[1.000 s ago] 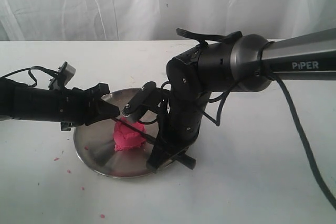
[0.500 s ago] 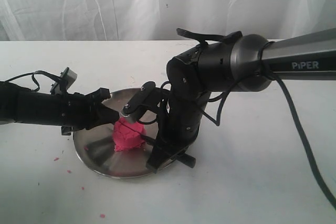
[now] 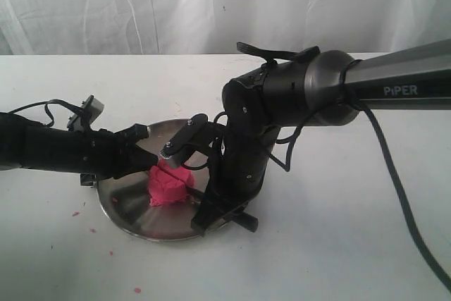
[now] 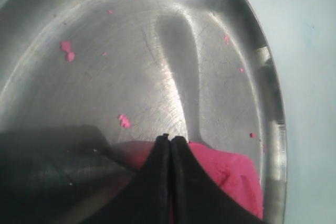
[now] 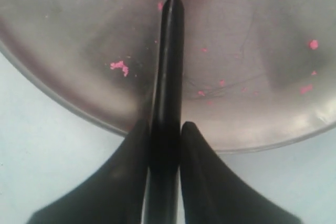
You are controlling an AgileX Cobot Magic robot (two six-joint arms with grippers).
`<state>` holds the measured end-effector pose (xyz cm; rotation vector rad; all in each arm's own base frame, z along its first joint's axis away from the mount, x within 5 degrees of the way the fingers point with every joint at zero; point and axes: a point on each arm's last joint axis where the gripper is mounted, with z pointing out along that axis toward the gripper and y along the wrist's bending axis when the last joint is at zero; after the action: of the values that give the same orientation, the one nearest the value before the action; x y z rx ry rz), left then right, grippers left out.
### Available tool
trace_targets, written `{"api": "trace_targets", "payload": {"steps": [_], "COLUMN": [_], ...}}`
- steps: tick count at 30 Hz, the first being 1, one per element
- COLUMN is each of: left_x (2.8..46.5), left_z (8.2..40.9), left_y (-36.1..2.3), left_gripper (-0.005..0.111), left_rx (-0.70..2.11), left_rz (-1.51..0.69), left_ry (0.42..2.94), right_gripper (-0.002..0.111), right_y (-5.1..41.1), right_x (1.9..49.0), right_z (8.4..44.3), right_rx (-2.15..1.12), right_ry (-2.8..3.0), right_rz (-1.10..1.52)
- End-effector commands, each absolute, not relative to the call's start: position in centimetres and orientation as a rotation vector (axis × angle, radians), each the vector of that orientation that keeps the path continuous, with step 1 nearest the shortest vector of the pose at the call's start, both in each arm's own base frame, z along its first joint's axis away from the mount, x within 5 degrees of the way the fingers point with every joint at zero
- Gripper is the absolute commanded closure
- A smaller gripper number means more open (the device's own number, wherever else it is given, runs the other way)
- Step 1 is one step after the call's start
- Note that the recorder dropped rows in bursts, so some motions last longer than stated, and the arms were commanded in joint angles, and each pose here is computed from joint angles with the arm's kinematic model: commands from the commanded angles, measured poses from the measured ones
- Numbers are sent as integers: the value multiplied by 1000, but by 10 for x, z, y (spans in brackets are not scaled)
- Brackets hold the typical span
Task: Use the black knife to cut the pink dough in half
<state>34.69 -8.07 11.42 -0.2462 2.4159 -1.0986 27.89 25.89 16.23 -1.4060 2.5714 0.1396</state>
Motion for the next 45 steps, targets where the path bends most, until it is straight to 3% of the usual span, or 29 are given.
{"api": "trace_targets", "payload": {"steps": [1, 11, 23, 30, 45], "left_x": [345, 368, 373, 369, 369], "left_z": [107, 127, 190, 192, 193], "left_y": [-79, -80, -74, -75, -76], "left_gripper": [107, 107, 107, 107, 107], "left_rx": [-268, -221, -139, -100, -91], "left_rz": [-1067, -1095, -1081, -1079, -1096], "left_ry": [2434, 2339, 2169, 2191, 2192], "right_gripper": [108, 108, 108, 108, 108], "right_y": [259, 259, 262, 254, 238], "right_x": [278, 278, 282, 291, 303], "right_z": [157, 157, 163, 163, 164], "right_rx": [-1414, -1415, -1404, -1310, -1218], "right_ry": [2593, 2595, 2572, 2578, 2644], "right_rz": [152, 152, 147, -4, 66]}}
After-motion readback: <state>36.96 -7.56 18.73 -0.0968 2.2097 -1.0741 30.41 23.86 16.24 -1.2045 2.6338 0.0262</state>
